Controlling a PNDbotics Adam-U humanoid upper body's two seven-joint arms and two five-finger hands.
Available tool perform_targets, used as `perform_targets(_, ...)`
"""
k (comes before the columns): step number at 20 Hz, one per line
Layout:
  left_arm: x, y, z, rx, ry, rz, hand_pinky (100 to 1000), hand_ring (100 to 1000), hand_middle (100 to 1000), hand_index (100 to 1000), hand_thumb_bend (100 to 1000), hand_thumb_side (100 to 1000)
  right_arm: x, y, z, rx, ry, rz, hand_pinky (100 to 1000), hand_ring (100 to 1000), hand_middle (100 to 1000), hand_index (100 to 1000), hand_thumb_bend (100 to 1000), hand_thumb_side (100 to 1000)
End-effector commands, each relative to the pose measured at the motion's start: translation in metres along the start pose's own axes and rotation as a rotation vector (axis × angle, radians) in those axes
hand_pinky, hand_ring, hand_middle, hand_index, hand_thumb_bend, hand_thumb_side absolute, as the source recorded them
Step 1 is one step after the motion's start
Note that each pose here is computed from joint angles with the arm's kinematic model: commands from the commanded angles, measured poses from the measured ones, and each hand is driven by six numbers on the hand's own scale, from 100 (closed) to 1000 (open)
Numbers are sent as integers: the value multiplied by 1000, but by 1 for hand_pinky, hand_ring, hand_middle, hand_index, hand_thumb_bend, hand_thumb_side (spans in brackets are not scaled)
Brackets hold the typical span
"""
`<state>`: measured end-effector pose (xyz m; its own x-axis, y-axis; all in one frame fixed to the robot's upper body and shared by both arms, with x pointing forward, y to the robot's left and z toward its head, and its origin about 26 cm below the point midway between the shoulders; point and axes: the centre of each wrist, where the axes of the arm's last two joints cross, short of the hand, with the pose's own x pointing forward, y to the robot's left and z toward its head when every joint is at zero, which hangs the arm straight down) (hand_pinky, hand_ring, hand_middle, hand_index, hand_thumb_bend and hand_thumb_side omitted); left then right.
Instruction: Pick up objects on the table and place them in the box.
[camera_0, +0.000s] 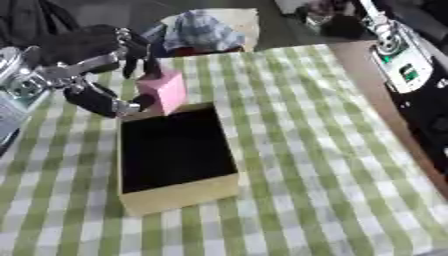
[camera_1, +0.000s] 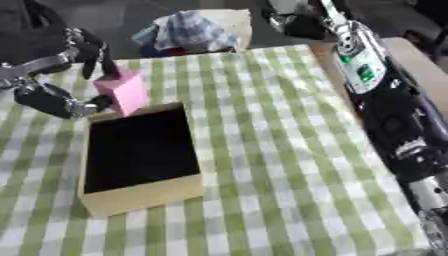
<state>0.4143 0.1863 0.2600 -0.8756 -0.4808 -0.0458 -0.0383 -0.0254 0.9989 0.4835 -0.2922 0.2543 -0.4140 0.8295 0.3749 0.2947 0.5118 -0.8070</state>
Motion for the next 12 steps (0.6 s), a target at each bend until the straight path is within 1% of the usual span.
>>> perform_targets(1, -1, -3, -2, -35, -11, 19, 576, 407, 290, 422, 183, 106, -1, -20, -4, -39, -6, 18, 745, 860, 859, 930, 489, 571)
perform_targets(3, -1, -13, -5, -63, -18, 36, 580, 410, 294, 426, 190, 114, -1, -21, -4, -39, -6, 18, 745, 860, 859, 930, 490, 571)
perform_targets(7, -1, -31, -7, -140, -28, 45, 608, 444, 333, 464, 243, 141, -1, -21, -4, -40, -6, 16, 745, 860, 859, 930, 491, 571)
perform_targets(9, -2, -40, -7, -189, -26, 45, 632, 478, 379, 510, 296, 175, -1, -20, -3, -40, -5, 15, 745, 860, 859, 930, 492, 571)
perform_targets(11, -5, -49, -6, -240, -20, 44, 665, 526, 442, 572, 361, 234, -2, -20, -3, -40, -4, 13, 744, 859, 858, 930, 493, 570)
perform_targets(12, -7, -53, -4, -265, -13, 45, 701, 589, 513, 650, 408, 261, -2, -20, -2, -40, -4, 12, 744, 859, 859, 930, 493, 570)
